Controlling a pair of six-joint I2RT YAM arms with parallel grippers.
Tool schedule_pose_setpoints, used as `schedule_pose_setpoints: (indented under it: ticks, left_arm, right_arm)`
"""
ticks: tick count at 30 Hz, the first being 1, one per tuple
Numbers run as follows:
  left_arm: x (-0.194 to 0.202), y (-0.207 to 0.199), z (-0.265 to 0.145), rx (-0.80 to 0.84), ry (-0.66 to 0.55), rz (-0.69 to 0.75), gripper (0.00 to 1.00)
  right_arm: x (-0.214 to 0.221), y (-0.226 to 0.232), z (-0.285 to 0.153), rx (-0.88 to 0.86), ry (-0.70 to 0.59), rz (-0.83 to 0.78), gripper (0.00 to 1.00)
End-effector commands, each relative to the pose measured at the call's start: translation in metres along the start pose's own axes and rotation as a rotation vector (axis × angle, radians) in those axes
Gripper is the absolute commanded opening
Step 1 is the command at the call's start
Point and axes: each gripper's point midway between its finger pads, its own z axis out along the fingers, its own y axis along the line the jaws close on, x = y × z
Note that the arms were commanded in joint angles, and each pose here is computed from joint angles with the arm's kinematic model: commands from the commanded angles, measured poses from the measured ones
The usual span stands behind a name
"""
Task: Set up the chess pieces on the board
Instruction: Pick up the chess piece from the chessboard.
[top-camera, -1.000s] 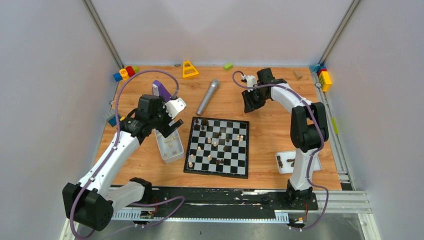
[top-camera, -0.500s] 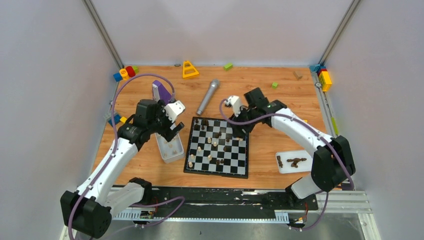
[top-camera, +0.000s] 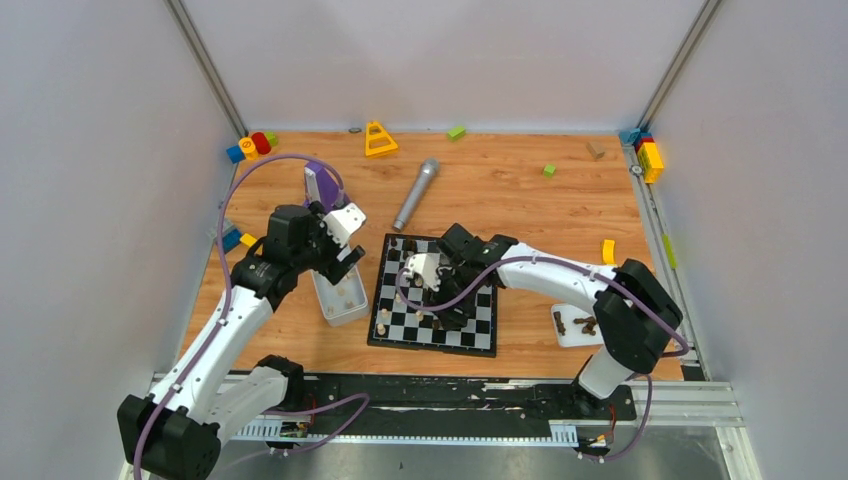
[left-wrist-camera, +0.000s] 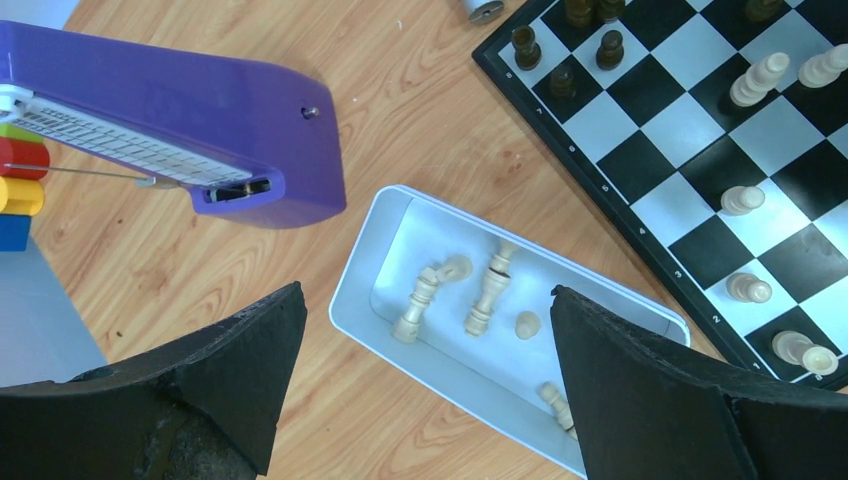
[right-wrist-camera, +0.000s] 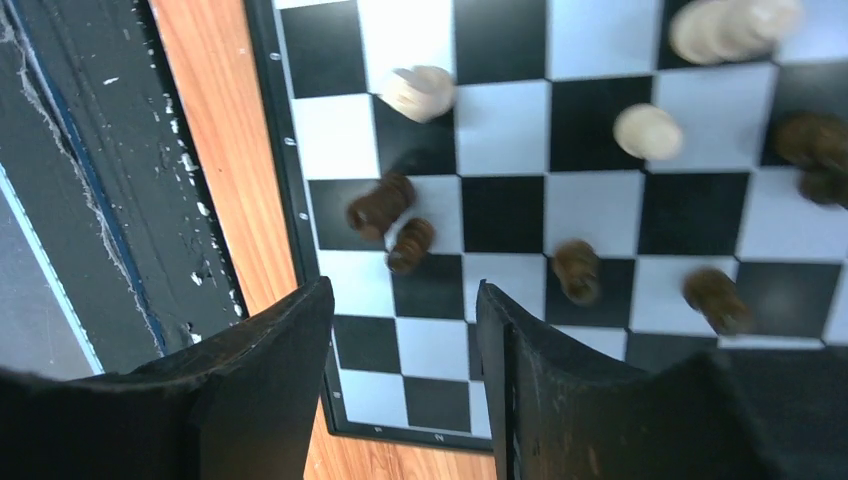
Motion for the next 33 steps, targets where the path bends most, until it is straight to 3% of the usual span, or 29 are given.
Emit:
schedule_pose_setpoints:
  ticks: [1, 11, 17, 24, 33]
  left_arm:
    - [-0.009, 0.011, -0.004, -0.064, -0.039, -0.008, 1.00]
    - [-0.008, 0.025, -0.010, -0.125, -0.044, -0.039, 1.00]
    - [-0.007, 0.029, -0.013, -0.144, -0.051, -0.044, 1.00]
    - [-0.008, 0.029, -0.013, -0.144, -0.055, -0.041, 1.00]
    - [-0.007, 0.029, -0.013, -0.143, -0.055, -0.042, 1.00]
  right_arm:
    - [-0.020, 0.010, 0.012, -0.012, -0.019, -0.121, 0.56]
    - [-0.028, 0.014, 0.032, -0.026, 0.001, -0.171, 0.54]
    - [-0.034, 0.013, 0.038, -0.034, 0.002, -0.178, 0.38]
    - [-0.039, 0.013, 0.030, -0.023, -0.012, -0.192, 0.02]
    - [-0.065, -0.029, -0.032, 0.122, -0.132, -0.138, 0.00]
